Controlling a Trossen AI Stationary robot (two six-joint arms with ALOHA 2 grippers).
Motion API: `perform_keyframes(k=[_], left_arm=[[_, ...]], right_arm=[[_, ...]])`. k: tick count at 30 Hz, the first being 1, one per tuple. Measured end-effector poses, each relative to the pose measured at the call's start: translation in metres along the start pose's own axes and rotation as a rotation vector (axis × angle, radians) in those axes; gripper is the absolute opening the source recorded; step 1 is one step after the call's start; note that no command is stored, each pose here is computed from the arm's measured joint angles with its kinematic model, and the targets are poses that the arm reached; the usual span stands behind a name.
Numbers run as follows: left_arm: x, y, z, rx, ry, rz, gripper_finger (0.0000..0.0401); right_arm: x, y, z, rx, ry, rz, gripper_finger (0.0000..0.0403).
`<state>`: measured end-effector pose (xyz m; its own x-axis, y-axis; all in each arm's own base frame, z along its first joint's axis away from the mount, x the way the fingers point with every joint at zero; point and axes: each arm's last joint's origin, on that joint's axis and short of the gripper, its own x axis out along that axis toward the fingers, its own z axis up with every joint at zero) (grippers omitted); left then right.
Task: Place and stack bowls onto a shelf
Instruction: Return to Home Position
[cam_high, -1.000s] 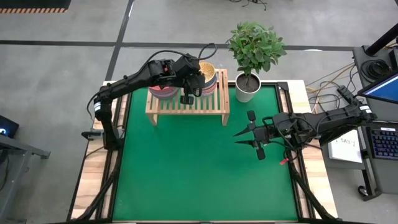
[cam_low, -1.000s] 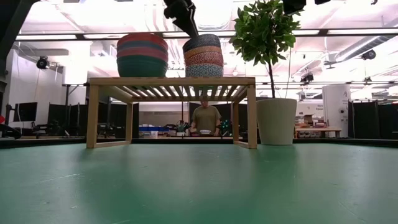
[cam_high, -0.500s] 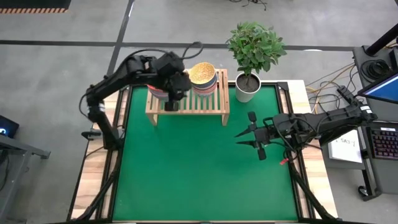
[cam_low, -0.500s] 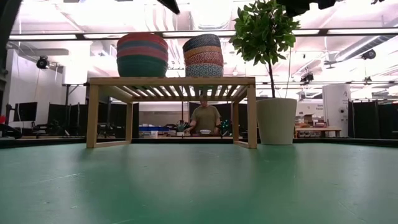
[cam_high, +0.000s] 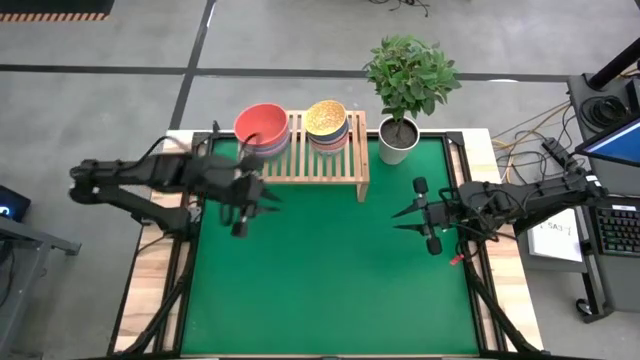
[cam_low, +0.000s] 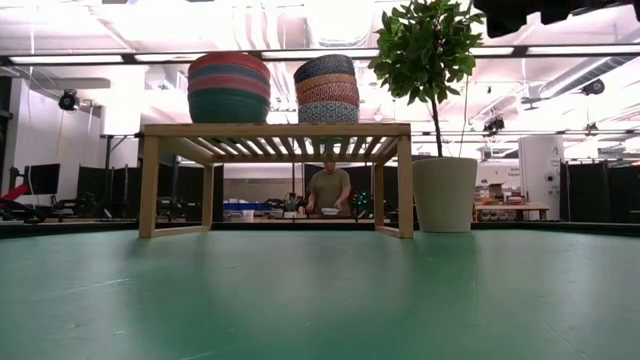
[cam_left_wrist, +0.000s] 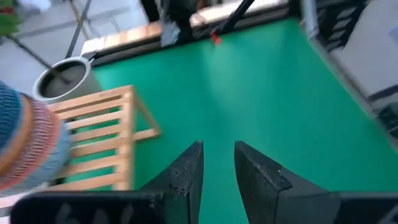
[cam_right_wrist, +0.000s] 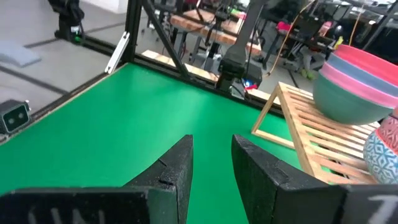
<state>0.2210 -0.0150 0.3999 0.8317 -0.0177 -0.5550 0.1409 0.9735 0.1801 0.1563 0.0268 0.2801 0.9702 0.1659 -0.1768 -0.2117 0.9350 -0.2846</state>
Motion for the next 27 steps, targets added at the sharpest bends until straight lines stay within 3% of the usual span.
perform_keyframes(k=[5, 14, 27], left_arm=[[-0.012, -0.023, -0.049, -0.064, -0.144, -0.02, 0.0073], [-0.031, -0.034, -0.132, -0.194, -0.348, -0.005, 0.0073], [-0.039, -0.041, -0.209, -0.251, -0.549, 0.091, 0.0073]], right_arm=[[-0.009, 0.001, -0.005, 0.005, -0.056, -0.017, 0.01], [-0.02, 0.003, -0.011, 0.021, -0.095, -0.028, 0.01], [-0.036, 0.009, -0.029, 0.078, -0.205, -0.054, 0.0099]])
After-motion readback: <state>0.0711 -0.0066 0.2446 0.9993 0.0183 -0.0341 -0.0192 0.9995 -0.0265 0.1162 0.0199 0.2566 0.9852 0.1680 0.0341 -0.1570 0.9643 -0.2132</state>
